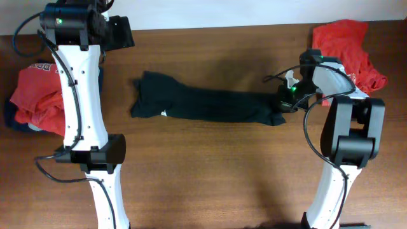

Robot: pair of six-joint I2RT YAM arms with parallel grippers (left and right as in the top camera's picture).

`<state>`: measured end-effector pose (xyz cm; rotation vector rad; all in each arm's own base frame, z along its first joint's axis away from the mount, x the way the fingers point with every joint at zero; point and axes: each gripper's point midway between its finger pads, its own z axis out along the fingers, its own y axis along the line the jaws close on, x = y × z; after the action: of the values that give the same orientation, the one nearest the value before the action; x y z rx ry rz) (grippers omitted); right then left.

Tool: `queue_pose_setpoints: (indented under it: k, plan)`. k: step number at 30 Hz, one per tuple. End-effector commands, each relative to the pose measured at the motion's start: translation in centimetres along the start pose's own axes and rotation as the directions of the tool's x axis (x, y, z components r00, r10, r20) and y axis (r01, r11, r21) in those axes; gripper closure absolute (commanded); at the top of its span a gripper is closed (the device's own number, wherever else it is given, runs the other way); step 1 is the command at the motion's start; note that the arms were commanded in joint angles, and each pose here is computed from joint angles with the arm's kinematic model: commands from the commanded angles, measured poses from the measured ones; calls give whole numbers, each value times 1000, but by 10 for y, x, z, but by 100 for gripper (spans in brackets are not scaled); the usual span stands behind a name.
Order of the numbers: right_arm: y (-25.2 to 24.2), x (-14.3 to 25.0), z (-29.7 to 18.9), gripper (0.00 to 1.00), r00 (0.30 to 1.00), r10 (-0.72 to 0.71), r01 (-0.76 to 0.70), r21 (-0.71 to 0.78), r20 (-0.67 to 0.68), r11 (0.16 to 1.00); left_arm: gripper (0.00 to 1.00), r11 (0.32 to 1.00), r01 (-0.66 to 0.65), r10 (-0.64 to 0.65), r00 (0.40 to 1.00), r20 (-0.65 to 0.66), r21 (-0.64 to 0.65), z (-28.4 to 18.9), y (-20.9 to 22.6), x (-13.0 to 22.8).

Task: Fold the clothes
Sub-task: 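Fold the right end of the strip leftward with the right gripper, then release the folded end and raise the right gripper away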

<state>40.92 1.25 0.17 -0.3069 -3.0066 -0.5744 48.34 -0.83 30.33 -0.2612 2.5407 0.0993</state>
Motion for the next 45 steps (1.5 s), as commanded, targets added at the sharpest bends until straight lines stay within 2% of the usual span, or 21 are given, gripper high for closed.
queue_pose_setpoints:
  k: [1, 10, 16, 23, 30, 36, 43, 44, 45]
  plan:
    - [-20, 3, 9, 96, 998, 51, -51, 5, -27, 999, 13, 999, 14, -12, 999, 40, -38, -15, 10, -5]
    - [-73, -24, -52, 96, 981, 173, -172, -22, 90, 985, 13, 999, 14, -12, 999, 41, -37, -15, 10, -5]
    - [-64, -30, -84, 96, 988, 107, -102, -49, 111, 994, 13, 999, 14, -13, 999, 41, -37, -15, 10, -5]
    - [-4, -25, -91, 96, 997, -35, 38, -43, 64, 998, 13, 999, 14, -12, 999, 41, -36, -15, 10, -5]
    - [74, -3, -61, 96, 978, -208, 207, -33, -21, 978, 13, 999, 14, -12, 999, 41, -36, -15, 10, -5]
    - [135, 18, -34, 96, 933, -355, 354, -29, -57, 935, 13, 999, 13, -12, 999, 41, -37, -15, 10, -5]
    - [169, 19, -12, 93, 920, -391, 392, 49, -26, 919, 13, 999, 13, -12, 999, 41, -36, -15, 10, -5]
    - [172, 19, -11, 92, 920, -391, 391, 49, -22, 919, 9, 999, 13, -12, 999, 41, -36, -15, 10, -5]
    - [174, 19, -10, 92, 918, -396, 397, 50, -19, 917, 9, 999, 13, -12, 999, 41, -36, -15, 10, -5]
